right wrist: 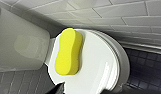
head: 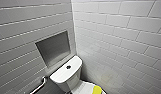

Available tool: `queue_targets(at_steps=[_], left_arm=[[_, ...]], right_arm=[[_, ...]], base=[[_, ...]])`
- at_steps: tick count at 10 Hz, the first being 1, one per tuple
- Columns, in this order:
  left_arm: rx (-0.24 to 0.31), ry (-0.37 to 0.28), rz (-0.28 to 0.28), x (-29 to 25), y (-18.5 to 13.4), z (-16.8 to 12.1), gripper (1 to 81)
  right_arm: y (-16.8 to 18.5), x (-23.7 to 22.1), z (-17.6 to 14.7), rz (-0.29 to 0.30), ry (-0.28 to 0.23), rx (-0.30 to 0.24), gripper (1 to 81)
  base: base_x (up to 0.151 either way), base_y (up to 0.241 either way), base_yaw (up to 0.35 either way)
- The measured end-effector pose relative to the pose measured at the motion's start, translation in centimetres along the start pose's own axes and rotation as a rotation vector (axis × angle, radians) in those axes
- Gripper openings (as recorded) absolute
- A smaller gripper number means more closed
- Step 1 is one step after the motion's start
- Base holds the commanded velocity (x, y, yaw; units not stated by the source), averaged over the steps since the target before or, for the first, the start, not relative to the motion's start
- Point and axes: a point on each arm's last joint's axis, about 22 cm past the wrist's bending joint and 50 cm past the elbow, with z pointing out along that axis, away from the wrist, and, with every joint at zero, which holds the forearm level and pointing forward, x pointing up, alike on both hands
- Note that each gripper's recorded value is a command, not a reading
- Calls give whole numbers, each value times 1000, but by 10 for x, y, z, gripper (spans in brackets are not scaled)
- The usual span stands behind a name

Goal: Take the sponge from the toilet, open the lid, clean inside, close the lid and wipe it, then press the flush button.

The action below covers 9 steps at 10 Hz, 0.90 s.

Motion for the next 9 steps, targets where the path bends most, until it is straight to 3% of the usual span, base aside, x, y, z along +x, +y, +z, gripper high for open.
queue_targets(at_steps=[3, 5, 7, 9], left_arm=[[-4, 39, 11, 32, -4, 20, 811], [-6, 63, 19, 52, -8, 33, 811], [-8, 80, 27, 69, -11, 46, 811], [-3, 42, 13, 57, -16, 55, 811]], right_arm=[[-40, 8, 55, -25, -13, 64, 811], [-35, 15, 83, -50, -21, 38, 811], [-49, 53, 99, -81, 12, 49, 811], [-64, 70, 127, -83, 16, 76, 811]], base=[[0, 0, 0], [0, 0, 0], [0, 0, 0], [0, 0, 0]])
